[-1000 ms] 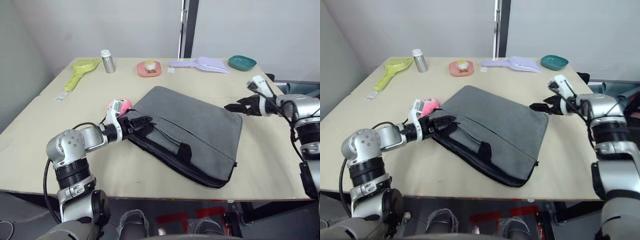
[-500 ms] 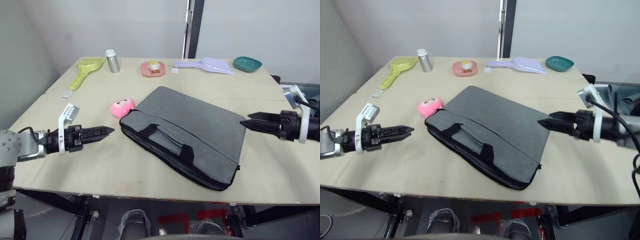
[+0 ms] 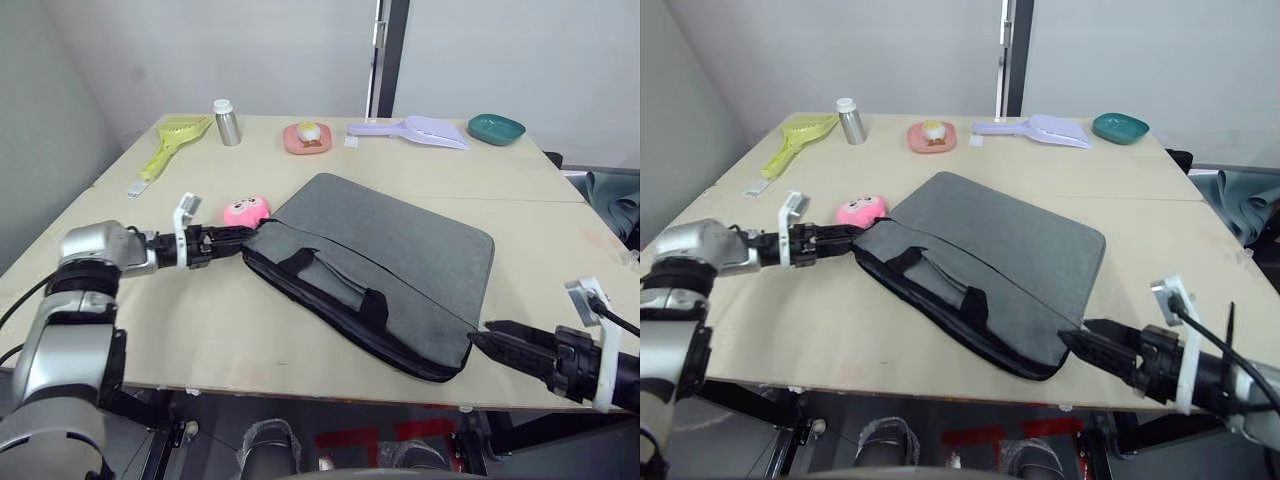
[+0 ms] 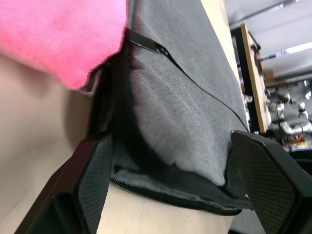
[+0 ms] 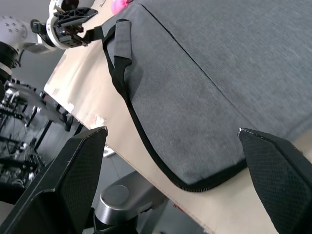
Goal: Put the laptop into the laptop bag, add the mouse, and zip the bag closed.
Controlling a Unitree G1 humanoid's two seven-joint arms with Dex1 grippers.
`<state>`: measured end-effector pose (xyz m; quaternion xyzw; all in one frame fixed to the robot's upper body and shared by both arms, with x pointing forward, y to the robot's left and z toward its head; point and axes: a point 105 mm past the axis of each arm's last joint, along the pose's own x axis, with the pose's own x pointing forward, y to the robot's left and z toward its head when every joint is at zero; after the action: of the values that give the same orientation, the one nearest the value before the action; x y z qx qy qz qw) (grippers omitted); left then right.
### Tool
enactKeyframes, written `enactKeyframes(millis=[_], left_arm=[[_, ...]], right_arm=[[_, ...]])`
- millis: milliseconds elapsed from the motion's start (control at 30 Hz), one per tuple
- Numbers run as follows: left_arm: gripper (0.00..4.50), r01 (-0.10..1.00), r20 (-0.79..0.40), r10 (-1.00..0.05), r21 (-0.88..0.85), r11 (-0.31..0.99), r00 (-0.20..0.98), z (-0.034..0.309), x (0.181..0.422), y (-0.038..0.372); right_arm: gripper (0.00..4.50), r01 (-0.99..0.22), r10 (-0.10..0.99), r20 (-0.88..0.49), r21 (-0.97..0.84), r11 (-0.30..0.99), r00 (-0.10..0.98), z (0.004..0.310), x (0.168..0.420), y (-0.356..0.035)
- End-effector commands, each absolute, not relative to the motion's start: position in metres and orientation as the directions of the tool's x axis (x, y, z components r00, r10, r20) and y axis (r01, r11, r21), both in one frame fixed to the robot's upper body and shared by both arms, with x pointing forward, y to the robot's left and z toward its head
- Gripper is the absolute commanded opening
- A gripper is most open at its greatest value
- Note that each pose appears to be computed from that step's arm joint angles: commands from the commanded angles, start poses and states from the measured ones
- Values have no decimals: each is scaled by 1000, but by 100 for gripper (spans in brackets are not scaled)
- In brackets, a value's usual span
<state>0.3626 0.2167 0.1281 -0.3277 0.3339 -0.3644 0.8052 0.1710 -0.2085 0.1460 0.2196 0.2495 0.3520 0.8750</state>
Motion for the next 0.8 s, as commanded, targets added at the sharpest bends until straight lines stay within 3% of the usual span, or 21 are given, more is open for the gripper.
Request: enactKeyframes(millis=[33,200,367,600,800], left_arm=[[392,363,-335,-777,-739,567,533,118,372,218],[392,357,-347,-762,-727,587,546,109,380,213],[245,394,-291,-797,-748,534,529,118,384,199],[3,392,-301,-798,-746,538,523,117,382,202],[3,380,-290,-793,-756,533,536,120,380,209]], right_arm=[[450,-548,726,-218,526,651,653,161,155,-204],[450,-466,700,-231,602,648,676,151,139,-201],[450,-355,659,-218,700,620,720,128,147,-204],[450,-276,641,-259,743,610,722,102,167,-205],[450,-236,622,-322,726,646,714,90,173,-219]])
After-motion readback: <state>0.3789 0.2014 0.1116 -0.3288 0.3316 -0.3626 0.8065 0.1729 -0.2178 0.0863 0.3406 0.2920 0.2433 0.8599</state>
